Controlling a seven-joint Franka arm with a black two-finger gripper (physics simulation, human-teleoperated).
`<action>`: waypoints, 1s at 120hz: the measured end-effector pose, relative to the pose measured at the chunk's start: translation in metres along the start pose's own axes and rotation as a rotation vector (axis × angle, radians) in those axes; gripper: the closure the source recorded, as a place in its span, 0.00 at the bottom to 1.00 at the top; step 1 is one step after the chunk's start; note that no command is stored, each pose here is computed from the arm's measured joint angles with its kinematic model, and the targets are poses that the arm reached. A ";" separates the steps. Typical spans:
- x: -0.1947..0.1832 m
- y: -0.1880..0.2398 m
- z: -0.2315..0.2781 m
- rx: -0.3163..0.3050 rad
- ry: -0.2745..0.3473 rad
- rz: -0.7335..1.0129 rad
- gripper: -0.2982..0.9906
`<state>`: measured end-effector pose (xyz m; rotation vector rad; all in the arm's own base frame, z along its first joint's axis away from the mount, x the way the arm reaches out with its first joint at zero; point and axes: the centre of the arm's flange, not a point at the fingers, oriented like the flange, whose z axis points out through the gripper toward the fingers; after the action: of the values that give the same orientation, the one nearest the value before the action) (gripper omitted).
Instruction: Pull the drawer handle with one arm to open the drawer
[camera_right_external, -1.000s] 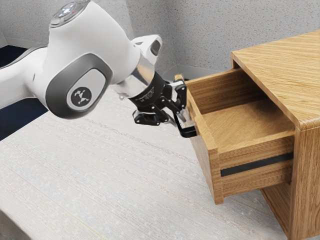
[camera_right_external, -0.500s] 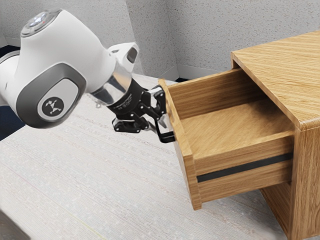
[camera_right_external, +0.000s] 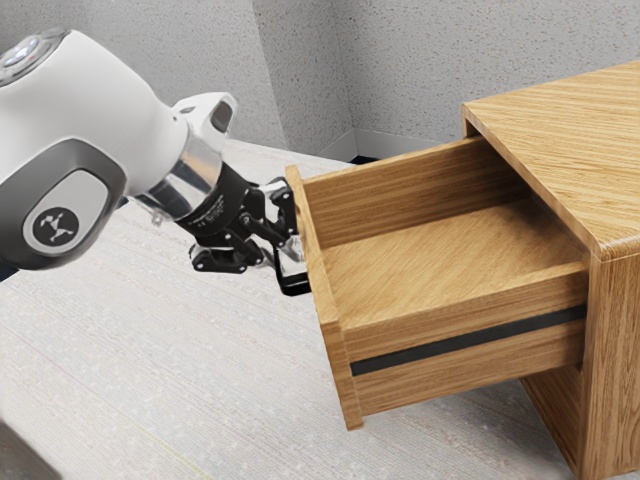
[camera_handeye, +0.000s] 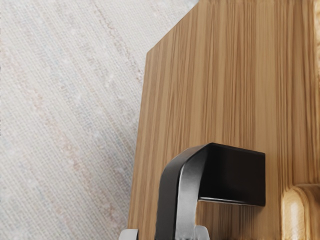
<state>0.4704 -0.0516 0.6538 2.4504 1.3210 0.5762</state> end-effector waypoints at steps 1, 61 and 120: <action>0.000 0.000 -0.001 -0.001 0.001 0.000 0.75; 0.011 -0.026 -0.012 -0.012 0.005 -0.037 0.60; 0.020 -0.049 -0.021 -0.022 0.013 -0.061 0.63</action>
<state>0.4346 -0.0069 0.6546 2.3840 1.3821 0.5884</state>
